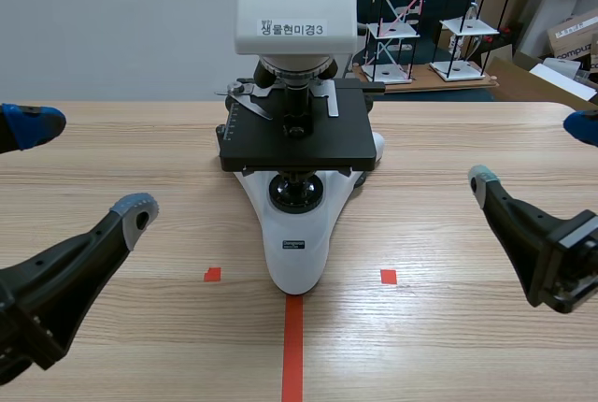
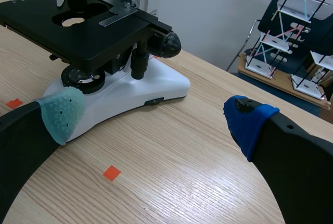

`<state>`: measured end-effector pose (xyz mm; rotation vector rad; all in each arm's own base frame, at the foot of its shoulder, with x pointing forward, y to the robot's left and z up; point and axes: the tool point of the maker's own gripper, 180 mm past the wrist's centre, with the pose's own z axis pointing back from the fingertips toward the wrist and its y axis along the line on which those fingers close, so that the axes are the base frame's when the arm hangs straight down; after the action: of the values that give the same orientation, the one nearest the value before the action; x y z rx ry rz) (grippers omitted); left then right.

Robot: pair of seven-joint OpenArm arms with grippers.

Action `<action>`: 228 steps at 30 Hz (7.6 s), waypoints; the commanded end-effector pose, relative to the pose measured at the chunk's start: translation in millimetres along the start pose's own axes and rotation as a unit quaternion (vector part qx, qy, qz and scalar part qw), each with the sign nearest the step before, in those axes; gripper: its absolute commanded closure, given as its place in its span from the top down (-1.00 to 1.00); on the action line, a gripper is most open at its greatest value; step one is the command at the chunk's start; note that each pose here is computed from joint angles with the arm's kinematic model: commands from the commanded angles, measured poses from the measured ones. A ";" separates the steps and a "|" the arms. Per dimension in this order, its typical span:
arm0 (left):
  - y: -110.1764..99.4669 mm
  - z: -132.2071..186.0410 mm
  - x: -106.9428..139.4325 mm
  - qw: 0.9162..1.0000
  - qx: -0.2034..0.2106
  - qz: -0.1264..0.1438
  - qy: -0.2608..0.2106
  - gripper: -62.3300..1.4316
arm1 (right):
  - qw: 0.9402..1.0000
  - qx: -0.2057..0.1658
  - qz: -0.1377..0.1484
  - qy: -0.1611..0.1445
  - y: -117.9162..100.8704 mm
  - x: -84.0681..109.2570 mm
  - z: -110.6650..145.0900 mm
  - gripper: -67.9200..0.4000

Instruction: Point at the eyepiece

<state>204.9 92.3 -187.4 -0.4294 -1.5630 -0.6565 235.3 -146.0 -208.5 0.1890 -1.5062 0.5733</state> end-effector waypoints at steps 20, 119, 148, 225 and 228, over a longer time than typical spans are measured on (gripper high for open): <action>-0.2 -0.8 5.7 1.000 0.005 0.005 -0.012 0.97 | 1.000 0.000 0.004 -0.023 -3.7 12.2 -2.5 0.72; -0.1 -0.8 5.1 1.000 0.005 0.004 -0.010 0.97 | 0.982 0.008 0.135 -0.134 -132.5 159.9 -147.6 -0.99; -0.1 -0.8 5.0 1.000 0.005 0.004 -0.010 0.97 | 0.980 0.102 0.118 -0.127 -82.0 157.8 -219.8 -0.99; -0.1 -0.8 5.1 1.000 0.005 0.004 -0.010 0.97 | 0.979 0.102 0.116 -0.133 -82.6 159.1 -218.9 -0.99; -0.1 -0.8 5.1 1.000 0.005 0.004 -0.010 0.97 | 0.979 0.102 0.116 -0.133 -82.6 159.1 -218.9 -0.99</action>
<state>205.0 92.3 -188.0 -0.4281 -1.5598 -0.6569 459.7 -72.5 -69.8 0.2691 -1.6963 0.9294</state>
